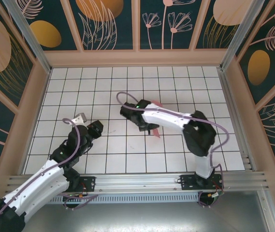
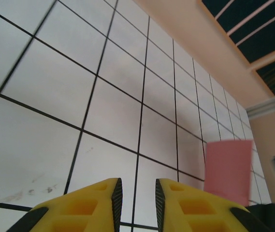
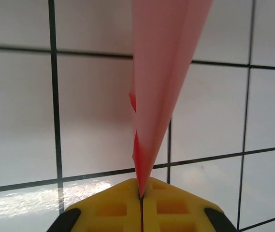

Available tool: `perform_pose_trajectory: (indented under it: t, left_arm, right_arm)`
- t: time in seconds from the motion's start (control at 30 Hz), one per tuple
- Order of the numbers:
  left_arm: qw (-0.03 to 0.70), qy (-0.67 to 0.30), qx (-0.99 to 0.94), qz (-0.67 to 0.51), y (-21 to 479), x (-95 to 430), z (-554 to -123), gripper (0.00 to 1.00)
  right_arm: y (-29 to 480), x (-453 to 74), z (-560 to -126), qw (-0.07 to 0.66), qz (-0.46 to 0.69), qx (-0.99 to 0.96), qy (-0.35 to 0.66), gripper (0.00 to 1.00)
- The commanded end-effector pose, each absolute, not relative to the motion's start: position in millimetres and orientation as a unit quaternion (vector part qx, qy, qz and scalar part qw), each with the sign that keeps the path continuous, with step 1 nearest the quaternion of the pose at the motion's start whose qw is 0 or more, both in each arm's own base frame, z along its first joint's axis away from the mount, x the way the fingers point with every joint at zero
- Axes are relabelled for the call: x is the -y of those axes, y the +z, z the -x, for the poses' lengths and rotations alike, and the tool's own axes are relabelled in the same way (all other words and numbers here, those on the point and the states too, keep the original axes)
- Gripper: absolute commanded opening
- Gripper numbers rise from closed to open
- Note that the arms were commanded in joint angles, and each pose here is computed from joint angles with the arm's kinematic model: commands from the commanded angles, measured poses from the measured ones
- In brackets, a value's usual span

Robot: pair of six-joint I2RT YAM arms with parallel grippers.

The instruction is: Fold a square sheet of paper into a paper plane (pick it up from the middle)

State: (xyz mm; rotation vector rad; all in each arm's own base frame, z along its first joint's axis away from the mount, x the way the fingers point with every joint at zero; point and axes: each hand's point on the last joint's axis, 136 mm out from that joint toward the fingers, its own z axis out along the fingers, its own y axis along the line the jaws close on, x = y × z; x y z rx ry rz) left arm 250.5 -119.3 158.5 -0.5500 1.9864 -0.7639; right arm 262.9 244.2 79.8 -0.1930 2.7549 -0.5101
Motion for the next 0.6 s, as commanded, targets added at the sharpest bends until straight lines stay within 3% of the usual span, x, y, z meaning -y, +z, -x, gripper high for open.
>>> perform_pose_trajectory:
  t: [0.0,0.17,0.3,0.4,0.47,0.57]
  left_arm:
    - [0.461,-0.288,-0.799,0.258,151,100,-244,0.28]
    - [0.460,-0.293,-0.796,0.263,149,97,-239,0.28]
    - [0.453,-0.297,-0.802,0.254,150,101,-239,0.29]
    - [0.446,-0.300,-0.807,0.245,147,106,-240,0.31]
    - [0.439,-0.308,-0.810,0.236,146,114,-242,0.30]
    - [0.423,-0.328,-0.817,0.214,145,130,-246,0.31]
  right_arm:
    - [60,-269,-257,0.140,0.096,-0.971,-0.170,0.12]
    - [27,-341,-251,0.104,0.115,-0.987,-0.030,0.18]
    - [68,-378,-253,0.147,0.103,-0.978,0.108,0.50]
    - [105,-382,-252,0.177,0.093,-0.959,0.204,0.58]
    - [118,-376,-251,0.184,0.080,-0.944,0.262,0.56]
    - [122,-356,-254,0.181,0.046,-0.926,0.330,0.36]
